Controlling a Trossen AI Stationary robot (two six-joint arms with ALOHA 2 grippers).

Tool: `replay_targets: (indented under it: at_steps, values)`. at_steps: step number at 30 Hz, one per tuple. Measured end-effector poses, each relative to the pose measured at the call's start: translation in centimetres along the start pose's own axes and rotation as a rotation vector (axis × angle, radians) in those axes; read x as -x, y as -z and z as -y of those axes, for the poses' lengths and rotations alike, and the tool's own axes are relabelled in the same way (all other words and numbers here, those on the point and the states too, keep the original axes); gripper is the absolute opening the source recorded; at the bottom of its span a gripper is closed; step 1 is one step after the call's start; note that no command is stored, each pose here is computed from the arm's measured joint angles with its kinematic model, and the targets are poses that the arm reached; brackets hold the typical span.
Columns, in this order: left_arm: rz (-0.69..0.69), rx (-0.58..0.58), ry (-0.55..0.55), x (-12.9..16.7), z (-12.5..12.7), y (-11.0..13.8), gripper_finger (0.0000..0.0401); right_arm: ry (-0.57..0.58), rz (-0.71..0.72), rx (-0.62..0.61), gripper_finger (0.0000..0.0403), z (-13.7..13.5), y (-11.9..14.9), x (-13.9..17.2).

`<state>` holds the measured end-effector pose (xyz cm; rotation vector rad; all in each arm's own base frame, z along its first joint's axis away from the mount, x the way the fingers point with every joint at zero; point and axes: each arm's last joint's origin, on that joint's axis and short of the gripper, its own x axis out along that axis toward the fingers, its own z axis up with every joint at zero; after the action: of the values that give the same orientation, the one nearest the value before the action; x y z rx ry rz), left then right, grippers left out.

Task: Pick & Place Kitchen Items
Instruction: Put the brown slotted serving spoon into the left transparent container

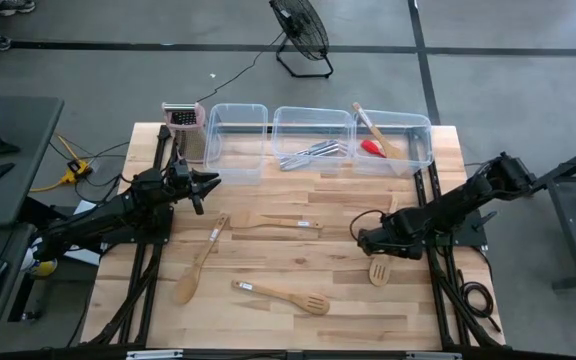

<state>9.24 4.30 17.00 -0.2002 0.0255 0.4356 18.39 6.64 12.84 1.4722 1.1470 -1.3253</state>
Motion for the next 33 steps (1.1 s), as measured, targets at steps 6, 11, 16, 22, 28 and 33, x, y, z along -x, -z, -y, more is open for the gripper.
replay_targets:
  at_steps: [6,11,16,22,28,33]
  values:
    - [0.0,0.0,0.0,0.0,0.0,0.0,0.0101,0.0,-0.002,-0.002,0.0208,-0.02,0.01,-0.04]
    - [0.0,0.0,0.0,0.0,0.0,0.0,0.0101,-0.001,-0.002,-0.001,0.0156,-0.03,0.0,-0.07]
    - [0.0,0.0,0.0,0.0,0.0,0.0,0.0101,0.004,0.0,0.001,0.0122,0.01,-0.02,-0.07]
    - [0.0,0.0,0.0,0.0,0.0,0.0,0.0101,0.008,0.001,0.002,0.011,0.05,-0.04,-0.08]
    - [0.0,0.0,0.0,0.0,0.0,0.0,0.0101,0.011,0.002,0.005,0.0107,0.09,-0.07,-0.11]
    - [0.0,0.0,0.0,0.0,0.0,0.0,0.0101,0.011,0.003,0.014,0.01,0.09,-0.07,-0.11]
